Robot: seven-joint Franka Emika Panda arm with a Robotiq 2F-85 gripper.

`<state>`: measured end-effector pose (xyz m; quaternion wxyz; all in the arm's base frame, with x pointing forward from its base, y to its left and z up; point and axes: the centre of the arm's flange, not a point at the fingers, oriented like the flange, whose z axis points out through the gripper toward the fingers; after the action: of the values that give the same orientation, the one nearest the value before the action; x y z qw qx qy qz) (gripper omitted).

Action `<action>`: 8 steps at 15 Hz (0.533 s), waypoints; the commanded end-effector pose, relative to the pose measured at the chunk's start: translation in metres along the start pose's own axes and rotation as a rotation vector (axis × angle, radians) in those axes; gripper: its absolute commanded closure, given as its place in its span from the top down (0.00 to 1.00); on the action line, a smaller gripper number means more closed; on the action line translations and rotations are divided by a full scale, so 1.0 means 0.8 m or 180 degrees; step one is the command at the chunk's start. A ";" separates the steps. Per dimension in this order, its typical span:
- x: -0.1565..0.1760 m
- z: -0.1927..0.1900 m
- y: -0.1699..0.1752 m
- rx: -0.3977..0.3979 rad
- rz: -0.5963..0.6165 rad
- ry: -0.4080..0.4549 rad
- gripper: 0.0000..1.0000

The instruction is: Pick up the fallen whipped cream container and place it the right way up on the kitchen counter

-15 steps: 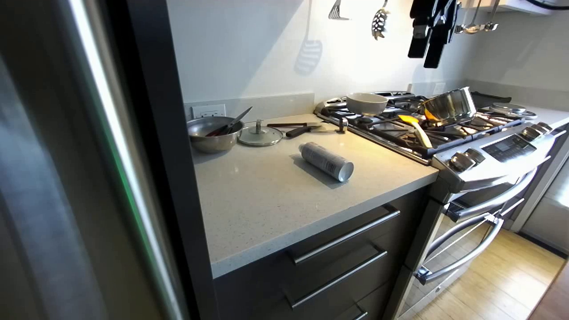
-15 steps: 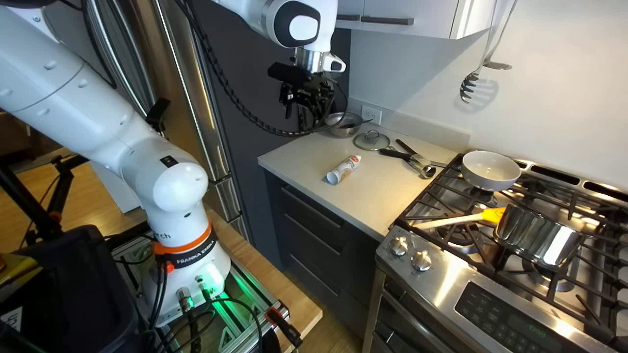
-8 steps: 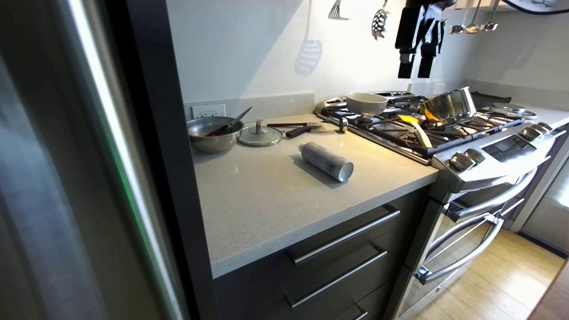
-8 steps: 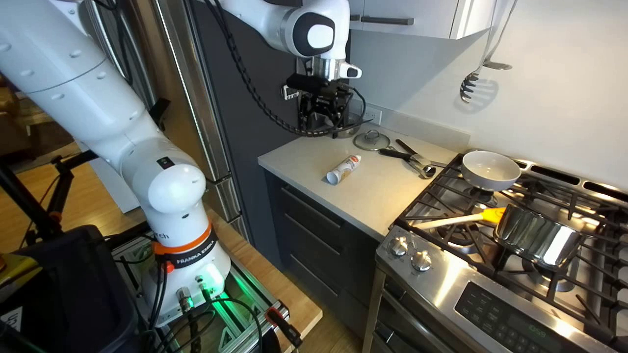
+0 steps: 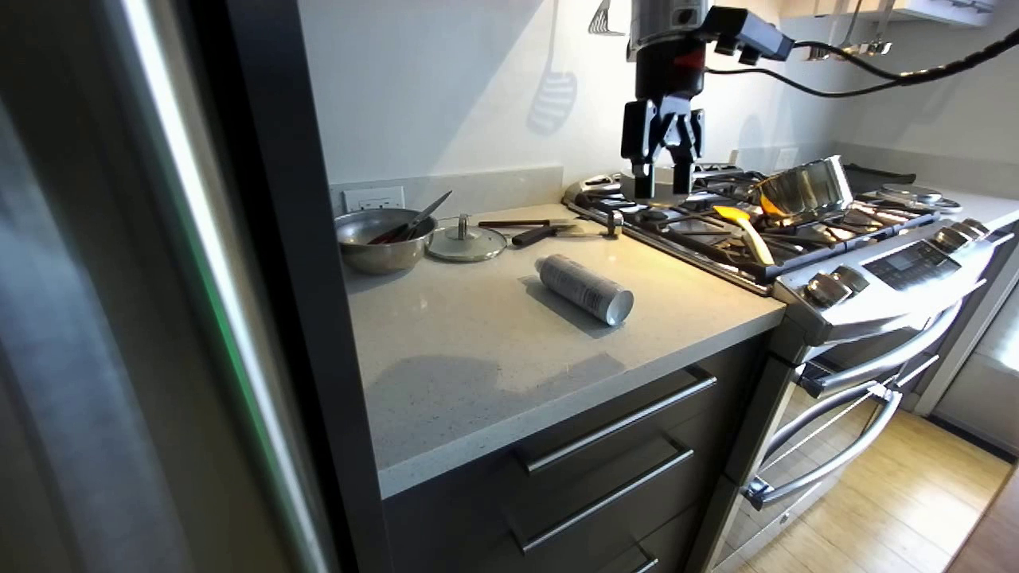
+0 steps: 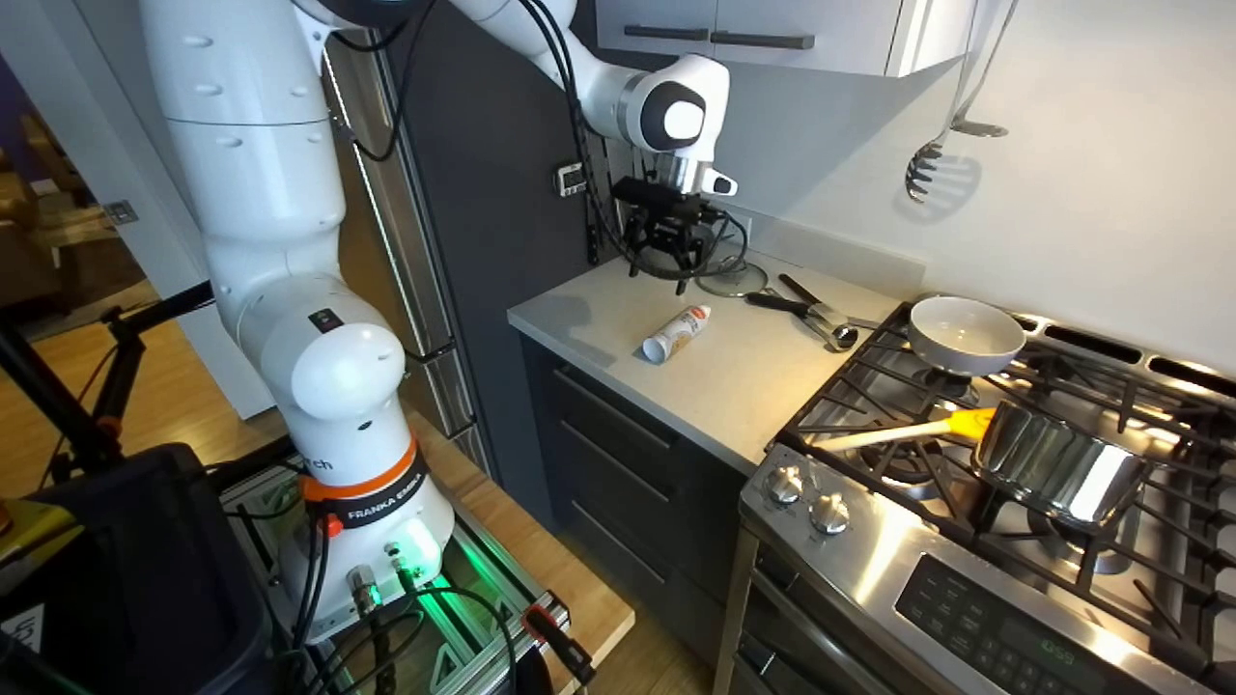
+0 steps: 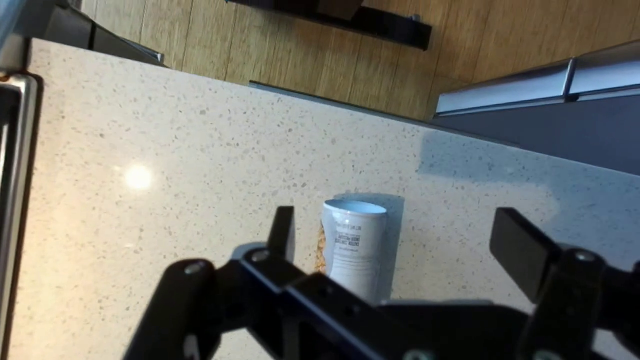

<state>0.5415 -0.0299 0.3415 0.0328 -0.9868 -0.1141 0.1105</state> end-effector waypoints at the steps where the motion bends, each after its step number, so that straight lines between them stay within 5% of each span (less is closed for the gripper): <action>1: 0.075 0.006 0.013 0.0066 0.0028 -0.0247 1.00; 4: 0.110 0.026 0.013 0.0100 -0.0095 -0.0360 1.00; 5: 0.072 0.020 0.003 0.0045 -0.0045 -0.0244 1.00; 8: 0.096 0.034 0.004 0.0059 -0.0071 -0.0301 1.00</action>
<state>0.6088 -0.0140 0.2984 0.0377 -0.9788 -0.1255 0.1577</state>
